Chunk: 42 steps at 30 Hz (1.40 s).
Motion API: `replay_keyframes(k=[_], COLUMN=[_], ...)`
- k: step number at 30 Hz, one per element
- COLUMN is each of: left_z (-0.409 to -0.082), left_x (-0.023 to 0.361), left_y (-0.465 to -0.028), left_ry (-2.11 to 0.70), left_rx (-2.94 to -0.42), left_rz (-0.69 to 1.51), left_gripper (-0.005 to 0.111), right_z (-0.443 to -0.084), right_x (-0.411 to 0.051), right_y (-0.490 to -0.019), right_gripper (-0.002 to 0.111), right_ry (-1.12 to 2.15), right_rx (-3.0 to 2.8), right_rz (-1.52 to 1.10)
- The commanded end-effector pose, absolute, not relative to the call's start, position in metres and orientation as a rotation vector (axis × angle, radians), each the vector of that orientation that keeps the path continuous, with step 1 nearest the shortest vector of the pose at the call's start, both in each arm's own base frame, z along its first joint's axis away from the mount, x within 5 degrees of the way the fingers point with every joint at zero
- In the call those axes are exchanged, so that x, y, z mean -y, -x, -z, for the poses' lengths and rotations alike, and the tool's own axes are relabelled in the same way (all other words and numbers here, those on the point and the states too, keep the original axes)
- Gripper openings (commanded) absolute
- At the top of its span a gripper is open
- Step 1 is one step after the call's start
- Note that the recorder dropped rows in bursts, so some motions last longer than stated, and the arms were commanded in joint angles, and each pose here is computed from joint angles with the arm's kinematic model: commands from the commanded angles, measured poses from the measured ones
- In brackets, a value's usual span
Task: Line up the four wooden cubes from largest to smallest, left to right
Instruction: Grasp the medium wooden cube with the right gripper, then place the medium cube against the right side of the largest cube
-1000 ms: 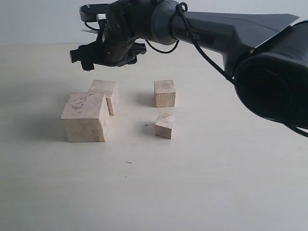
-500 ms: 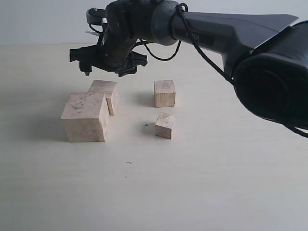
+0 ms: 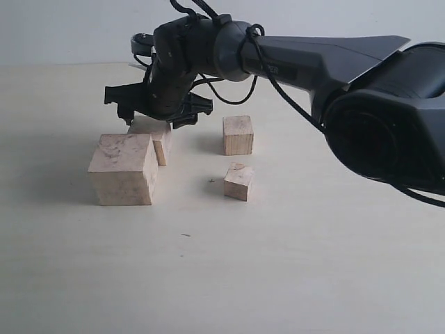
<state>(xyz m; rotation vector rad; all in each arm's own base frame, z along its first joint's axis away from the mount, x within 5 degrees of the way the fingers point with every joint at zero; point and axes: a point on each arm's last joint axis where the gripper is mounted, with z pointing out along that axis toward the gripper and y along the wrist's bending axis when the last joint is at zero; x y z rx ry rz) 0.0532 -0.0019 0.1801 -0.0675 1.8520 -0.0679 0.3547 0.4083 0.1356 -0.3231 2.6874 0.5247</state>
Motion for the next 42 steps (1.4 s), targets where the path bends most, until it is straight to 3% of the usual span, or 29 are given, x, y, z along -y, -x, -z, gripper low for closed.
replay_keyframes(k=[1,10,17,24,33,39,42], left_z=[-0.181,-0.181,-0.181,-0.181,-0.181,-0.181,-0.181], left_x=[0.002,0.002,0.002,0.002,0.002,0.002,0.002], left_y=[-0.053,-0.053,-0.053,-0.053,-0.053,-0.053,-0.053], left_ry=[0.068,0.068,0.068,0.068,0.068,0.068,0.068], left_rx=[-1.836,-1.836,-1.836,-1.836,-1.836,-1.836,-1.836], left_rz=[0.077,0.077,0.077,0.077,0.077,0.077,0.077], left_gripper=[0.0,0.0,0.0,0.0,0.0,0.0,0.0], right_z=[-0.129,-0.127,-0.137,-0.167,-0.205,-0.223,-0.223], right_x=[-0.401,-0.382,-0.378,-0.373,-0.354,-0.351,-0.347], right_y=[-0.353,-0.354,-0.357,-0.357,-0.343,-0.34,-0.343], right_gripper=[0.075,0.073,0.039,0.0,0.0,0.0,0.0], right_ry=[0.342,0.395,0.429,0.671,1.397,1.561,1.577], right_rx=[-2.764,-2.846,-2.818,-2.719,-2.536,-2.452,-2.442], right_rz=[-0.429,-0.214,-0.213,-0.148,0.034,-0.412,-0.414])
